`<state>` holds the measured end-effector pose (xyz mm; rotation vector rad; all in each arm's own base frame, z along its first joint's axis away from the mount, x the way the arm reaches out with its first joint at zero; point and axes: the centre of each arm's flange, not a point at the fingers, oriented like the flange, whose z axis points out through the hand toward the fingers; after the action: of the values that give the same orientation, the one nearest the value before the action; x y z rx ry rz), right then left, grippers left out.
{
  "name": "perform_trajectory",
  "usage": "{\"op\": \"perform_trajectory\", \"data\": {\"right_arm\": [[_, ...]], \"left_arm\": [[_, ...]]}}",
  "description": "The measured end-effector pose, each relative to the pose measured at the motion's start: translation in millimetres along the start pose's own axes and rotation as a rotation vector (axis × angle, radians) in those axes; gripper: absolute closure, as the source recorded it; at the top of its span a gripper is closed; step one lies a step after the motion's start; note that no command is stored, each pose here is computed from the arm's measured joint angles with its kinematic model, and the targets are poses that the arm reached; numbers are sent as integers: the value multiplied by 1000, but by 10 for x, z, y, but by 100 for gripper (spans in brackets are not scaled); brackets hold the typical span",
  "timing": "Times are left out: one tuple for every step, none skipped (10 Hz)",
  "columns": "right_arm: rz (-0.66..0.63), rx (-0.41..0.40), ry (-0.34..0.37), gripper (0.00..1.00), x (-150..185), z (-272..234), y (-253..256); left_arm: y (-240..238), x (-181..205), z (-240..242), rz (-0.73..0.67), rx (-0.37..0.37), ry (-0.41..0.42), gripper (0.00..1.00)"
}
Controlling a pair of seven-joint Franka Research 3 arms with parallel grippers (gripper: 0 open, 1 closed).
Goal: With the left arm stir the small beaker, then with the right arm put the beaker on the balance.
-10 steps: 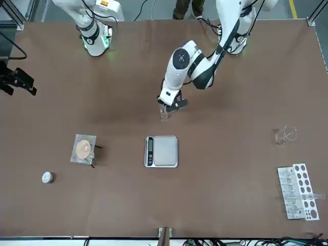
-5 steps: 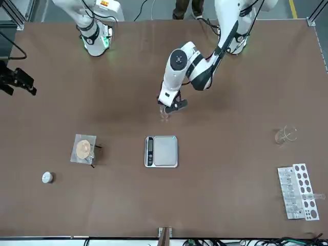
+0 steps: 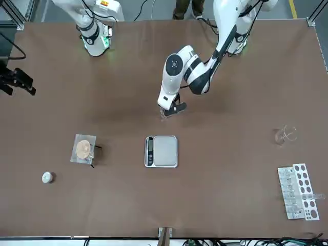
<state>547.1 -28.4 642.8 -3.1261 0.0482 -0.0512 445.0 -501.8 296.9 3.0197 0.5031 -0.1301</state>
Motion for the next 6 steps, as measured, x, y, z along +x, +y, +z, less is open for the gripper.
{"op": "perform_trajectory", "data": {"right_arm": [[0, 0, 0, 0, 0, 0, 2], [0, 0, 0, 0, 0, 0, 2], [0, 0, 0, 0, 0, 0, 2], [0, 0, 0, 0, 0, 0, 2], [0, 0, 0, 0, 0, 0, 2], [0, 0, -2, 0, -3, 1, 2]], "left_arm": [[16, -17, -11, -6, -2, 0, 93], [23, -16, -22, -13, -5, 1, 93], [29, -7, -37, -20, -7, 3, 93], [34, 14, -58, -42, -12, 4, 93], [36, 42, -81, -62, -16, 7, 93], [31, 67, -90, -70, -18, 8, 93]]}}
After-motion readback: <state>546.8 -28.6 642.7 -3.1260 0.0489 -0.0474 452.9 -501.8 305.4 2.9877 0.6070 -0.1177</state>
